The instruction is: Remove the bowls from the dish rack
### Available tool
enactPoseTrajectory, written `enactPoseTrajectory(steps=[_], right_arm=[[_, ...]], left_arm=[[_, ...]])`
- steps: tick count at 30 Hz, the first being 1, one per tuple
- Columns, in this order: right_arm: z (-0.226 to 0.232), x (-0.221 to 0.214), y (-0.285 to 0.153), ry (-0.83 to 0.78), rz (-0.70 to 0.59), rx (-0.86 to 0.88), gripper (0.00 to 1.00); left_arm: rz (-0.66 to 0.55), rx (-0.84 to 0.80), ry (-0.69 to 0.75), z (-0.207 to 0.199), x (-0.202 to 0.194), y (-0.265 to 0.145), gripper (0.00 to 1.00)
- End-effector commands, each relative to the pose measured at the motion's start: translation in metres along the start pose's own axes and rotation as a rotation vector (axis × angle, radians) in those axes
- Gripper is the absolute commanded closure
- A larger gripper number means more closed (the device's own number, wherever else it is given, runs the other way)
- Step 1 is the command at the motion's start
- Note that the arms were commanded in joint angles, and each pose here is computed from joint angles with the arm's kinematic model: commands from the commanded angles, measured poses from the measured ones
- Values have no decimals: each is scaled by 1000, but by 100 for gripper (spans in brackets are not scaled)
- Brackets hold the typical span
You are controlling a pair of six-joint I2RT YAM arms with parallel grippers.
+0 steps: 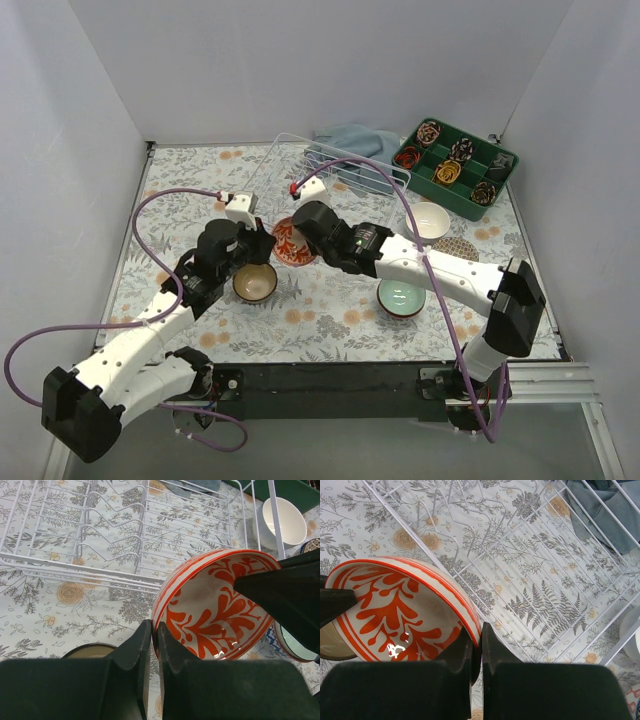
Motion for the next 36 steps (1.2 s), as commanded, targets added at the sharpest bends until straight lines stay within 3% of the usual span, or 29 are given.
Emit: enactPoseTrajectory(steps=[1, 2, 4, 5, 9, 22, 26, 36], right_arm=[[-3, 20, -13, 11, -47, -23, 99], [-6, 19, -16, 6, -42, -32, 99], [-12, 21, -23, 8, -43, -42, 99], [-17, 17, -26, 4, -25, -51, 99], [-38, 9, -39, 33, 26, -42, 99], [-140, -39, -103, 269, 187, 57, 99], [-167, -68, -107, 281, 288, 15, 99], [-197, -109, -97, 365, 399, 51, 99]], left_arm=[[-162, -27, -9, -5, 42, -16, 88], [-168, -29, -9, -6, 42, -18, 65], [-200, -44, -5, -7, 47, -22, 44], [-208, -48, -2, -8, 47, -23, 29], [-259, -76, 5, -11, 53, -31, 4], [-368, -14, 26, 0, 63, -47, 2], [-369, 4, 27, 2, 63, -47, 2], [-352, 27, 30, 5, 59, -42, 2]])
Point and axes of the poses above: each gripper's point midway between its finger pads, its own y axis out along the fingers, its own z axis along the line the jaws close on, x = y × z, the point moved 5 cm from there along -y, back along the fingers, and after that the axes turned 11 degrees about y, right-handed, at the moved point
